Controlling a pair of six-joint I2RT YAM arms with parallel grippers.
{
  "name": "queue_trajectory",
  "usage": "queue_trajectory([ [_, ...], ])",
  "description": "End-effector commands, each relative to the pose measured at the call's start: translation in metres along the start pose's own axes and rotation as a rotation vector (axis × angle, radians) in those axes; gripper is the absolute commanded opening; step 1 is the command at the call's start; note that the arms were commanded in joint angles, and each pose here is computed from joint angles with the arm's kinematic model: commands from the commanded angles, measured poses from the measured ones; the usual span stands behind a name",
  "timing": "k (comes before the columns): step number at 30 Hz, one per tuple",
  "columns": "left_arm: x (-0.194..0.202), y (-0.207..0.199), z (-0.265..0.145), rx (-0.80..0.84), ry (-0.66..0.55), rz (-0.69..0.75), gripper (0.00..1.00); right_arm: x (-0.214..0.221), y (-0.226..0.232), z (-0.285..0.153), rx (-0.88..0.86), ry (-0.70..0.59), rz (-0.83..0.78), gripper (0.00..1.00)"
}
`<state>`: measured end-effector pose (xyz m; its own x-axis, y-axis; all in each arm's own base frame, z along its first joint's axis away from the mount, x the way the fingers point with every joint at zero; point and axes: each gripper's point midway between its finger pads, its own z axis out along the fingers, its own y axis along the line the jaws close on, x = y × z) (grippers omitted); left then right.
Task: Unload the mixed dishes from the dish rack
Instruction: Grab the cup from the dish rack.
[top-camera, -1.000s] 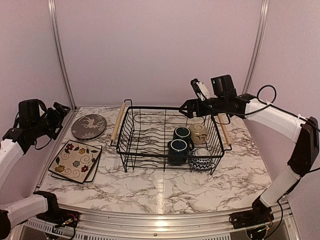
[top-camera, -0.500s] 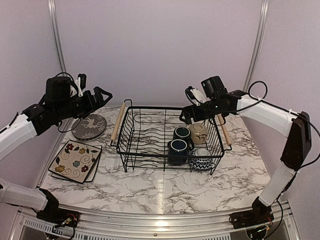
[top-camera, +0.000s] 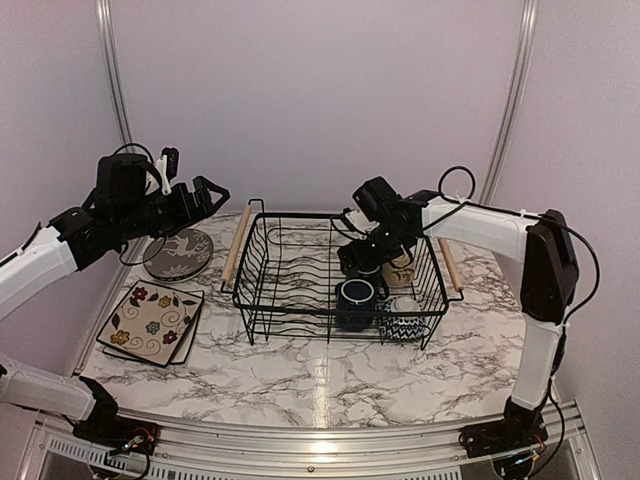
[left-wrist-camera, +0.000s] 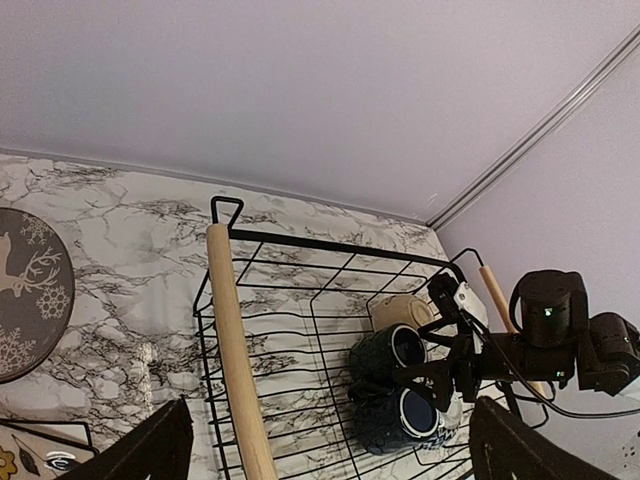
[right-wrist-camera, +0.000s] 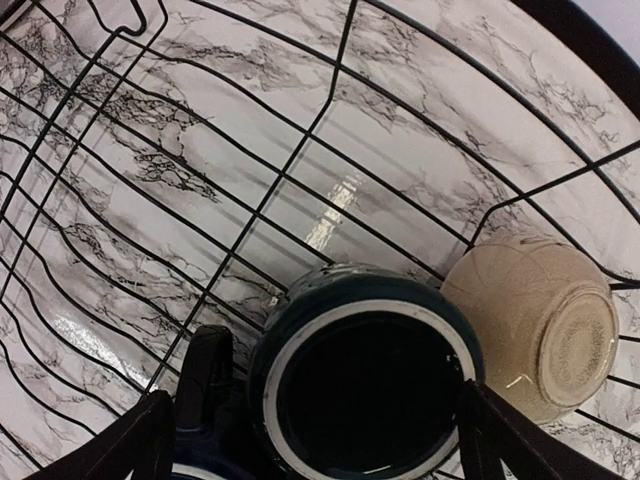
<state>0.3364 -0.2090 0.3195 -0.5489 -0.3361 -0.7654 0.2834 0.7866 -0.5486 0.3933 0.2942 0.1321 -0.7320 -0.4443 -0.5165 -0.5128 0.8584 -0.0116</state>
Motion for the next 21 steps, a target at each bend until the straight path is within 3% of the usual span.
queue_trajectory([
  [1, -0.004, -0.007, -0.006, 0.026, -0.027, 0.009, 0.99, -0.001, -0.015, 0.005, 0.090, 0.022, 0.023, 0.95],
  [15, -0.001, -0.009, -0.008, 0.044, -0.018, 0.006, 0.99, 0.002, -0.025, 0.024, 0.155, 0.020, 0.045, 0.96],
  [21, 0.000, -0.007, -0.012, 0.036, -0.022, -0.004, 0.99, -0.001, -0.029, 0.028, 0.160, 0.004, 0.062, 0.86],
])
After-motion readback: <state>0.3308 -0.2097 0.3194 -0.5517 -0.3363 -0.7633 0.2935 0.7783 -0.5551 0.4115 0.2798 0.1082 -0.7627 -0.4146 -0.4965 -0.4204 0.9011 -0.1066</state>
